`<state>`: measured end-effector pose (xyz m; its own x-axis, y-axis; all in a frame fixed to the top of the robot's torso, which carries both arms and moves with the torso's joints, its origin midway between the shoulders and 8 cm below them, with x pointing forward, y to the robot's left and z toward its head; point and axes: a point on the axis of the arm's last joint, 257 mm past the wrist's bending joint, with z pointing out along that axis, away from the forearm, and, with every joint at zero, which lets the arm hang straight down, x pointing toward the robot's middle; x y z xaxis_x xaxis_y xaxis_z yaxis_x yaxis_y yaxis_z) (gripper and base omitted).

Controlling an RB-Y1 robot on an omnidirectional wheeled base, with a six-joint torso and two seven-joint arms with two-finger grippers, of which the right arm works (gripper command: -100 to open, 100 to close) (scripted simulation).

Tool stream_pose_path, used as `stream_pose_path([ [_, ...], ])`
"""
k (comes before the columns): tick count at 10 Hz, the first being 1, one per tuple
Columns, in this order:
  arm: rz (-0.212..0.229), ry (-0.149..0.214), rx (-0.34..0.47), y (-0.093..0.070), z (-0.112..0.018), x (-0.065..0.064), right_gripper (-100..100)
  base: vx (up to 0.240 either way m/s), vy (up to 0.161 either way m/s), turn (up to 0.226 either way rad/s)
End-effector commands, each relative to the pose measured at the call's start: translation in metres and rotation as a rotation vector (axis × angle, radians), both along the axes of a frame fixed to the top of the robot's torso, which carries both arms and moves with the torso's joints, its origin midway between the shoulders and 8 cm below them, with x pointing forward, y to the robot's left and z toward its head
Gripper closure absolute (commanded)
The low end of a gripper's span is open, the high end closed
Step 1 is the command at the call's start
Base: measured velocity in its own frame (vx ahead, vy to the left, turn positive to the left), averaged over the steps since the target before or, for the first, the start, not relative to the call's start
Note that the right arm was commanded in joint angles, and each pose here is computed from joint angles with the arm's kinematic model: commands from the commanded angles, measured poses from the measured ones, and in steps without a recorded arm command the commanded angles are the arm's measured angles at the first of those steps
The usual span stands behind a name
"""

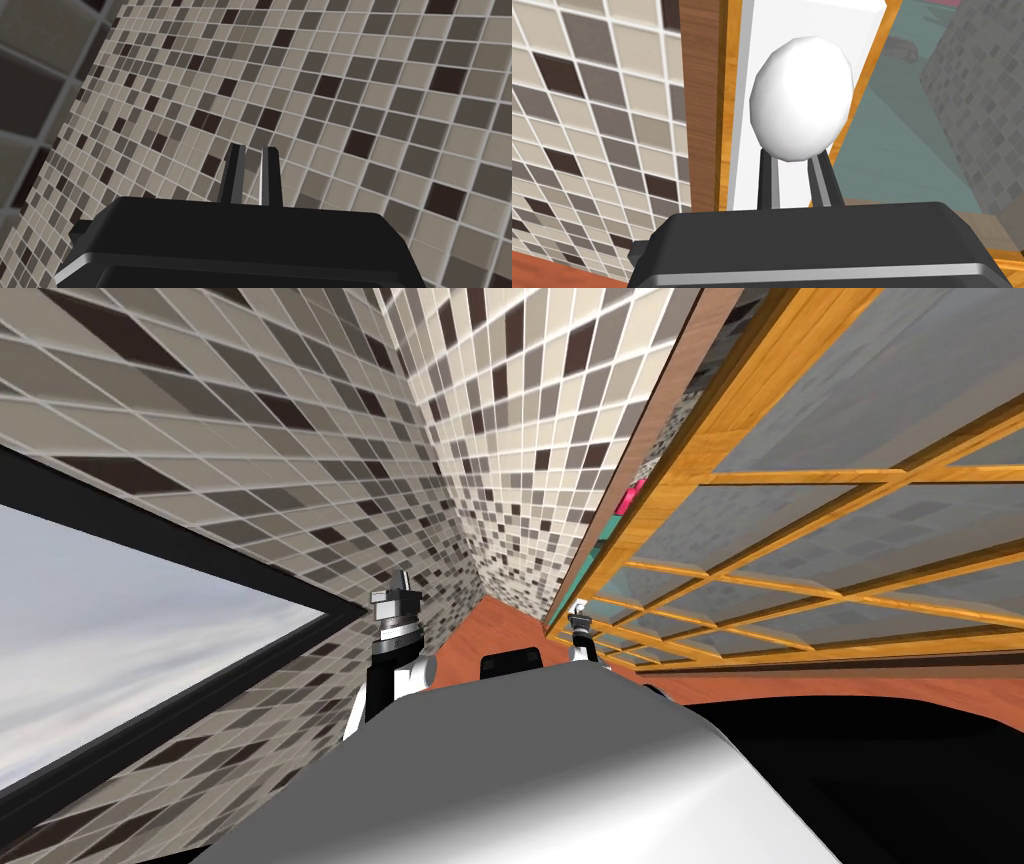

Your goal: Pull the door open

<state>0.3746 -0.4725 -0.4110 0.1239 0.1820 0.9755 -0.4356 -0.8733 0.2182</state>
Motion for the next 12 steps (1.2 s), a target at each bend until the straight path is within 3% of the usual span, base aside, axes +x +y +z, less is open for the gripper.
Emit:
stream_pose_path([
  [1,-0.007,-0.061,0.031,-0.003,0.014,0.007,100,-0.076,-0.009,0.107],
  [4,-0.007,-0.061,0.031,-0.003,0.014,0.007,100,-0.017,0.002,0.004],
  [10,-0.04,-0.126,0.176,-0.01,0.011,0.005,100,-0.067,-0.012,0.105],
  [11,-0.043,-0.079,0.179,-0.006,-0.005,-0.003,100,-0.02,-0.017,0.032],
  [12,-0.021,-0.077,0.188,0.0,-0.007,-0.002,100,-0.132,0.021,0.06],
])
